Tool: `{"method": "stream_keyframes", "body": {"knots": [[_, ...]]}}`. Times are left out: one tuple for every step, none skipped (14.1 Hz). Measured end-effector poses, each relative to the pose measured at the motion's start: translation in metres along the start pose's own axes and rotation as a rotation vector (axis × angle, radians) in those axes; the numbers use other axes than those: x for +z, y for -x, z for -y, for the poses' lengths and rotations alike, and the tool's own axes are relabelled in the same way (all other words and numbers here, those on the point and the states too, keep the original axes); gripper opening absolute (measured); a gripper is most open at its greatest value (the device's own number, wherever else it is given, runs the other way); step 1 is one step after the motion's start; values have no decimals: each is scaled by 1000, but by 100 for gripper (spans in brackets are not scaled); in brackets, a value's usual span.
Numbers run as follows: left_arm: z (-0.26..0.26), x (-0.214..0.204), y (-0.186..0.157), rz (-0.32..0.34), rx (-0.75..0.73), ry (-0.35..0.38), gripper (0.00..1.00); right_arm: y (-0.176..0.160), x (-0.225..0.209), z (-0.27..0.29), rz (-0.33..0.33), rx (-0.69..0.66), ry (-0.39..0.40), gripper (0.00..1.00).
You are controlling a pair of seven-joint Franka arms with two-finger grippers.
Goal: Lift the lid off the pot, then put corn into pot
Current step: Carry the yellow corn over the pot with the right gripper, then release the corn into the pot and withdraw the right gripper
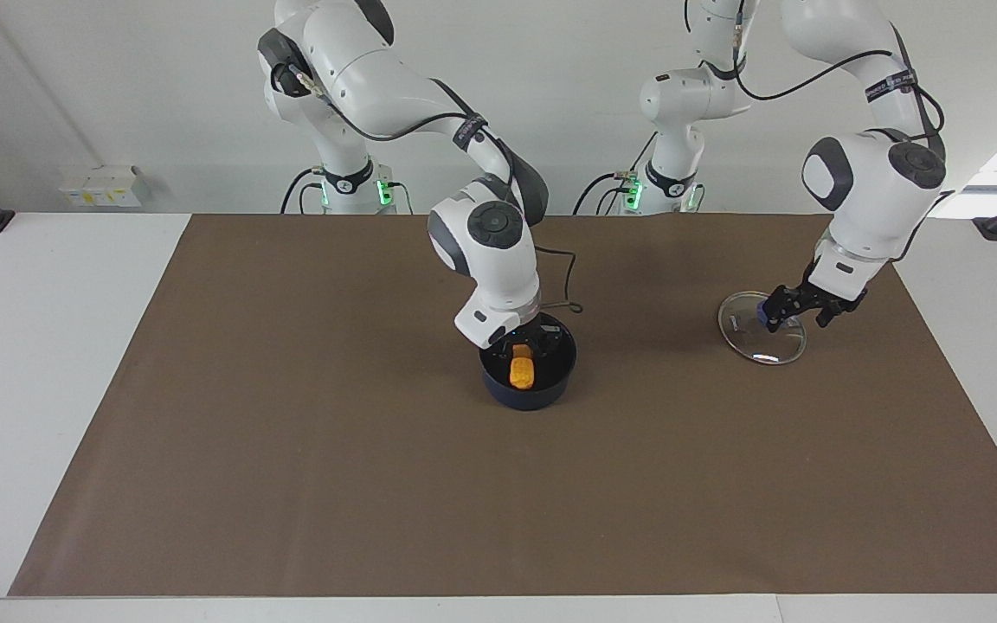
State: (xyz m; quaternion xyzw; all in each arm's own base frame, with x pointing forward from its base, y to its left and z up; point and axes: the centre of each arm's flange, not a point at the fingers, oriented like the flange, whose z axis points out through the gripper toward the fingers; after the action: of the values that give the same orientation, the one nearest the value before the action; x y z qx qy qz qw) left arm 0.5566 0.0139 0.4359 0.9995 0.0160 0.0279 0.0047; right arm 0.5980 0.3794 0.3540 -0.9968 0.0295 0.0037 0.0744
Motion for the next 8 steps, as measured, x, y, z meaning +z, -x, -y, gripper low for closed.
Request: {"method": "stream_keyframes", "body": {"knots": [[-8,-14,-5,2,11,1,100,0,-1,0,-3,0,-2,76],[-14,-31,-9,5,21,2,100,-1,-2,1,-7,0,-4,88],[-18,-49,-13,9,26,2,100,-3,-5,0,-13,2,-7,98],[-19,-67,-15,14,29,2,100,-7,-11,-4,-25,9,-10,100],[-19,-84,-17,19,29,2,100,-13,-23,-11,-43,21,-15,100],[-19,-99,-18,25,30,2,100,-21,-40,-21,-68,39,-22,100],[-20,-111,-18,30,30,2,100,-29,-61,-35,-94,60,-26,100],[-20,-122,-18,38,31,2,100,-34,-84,-51,-110,78,-20,100]]}}
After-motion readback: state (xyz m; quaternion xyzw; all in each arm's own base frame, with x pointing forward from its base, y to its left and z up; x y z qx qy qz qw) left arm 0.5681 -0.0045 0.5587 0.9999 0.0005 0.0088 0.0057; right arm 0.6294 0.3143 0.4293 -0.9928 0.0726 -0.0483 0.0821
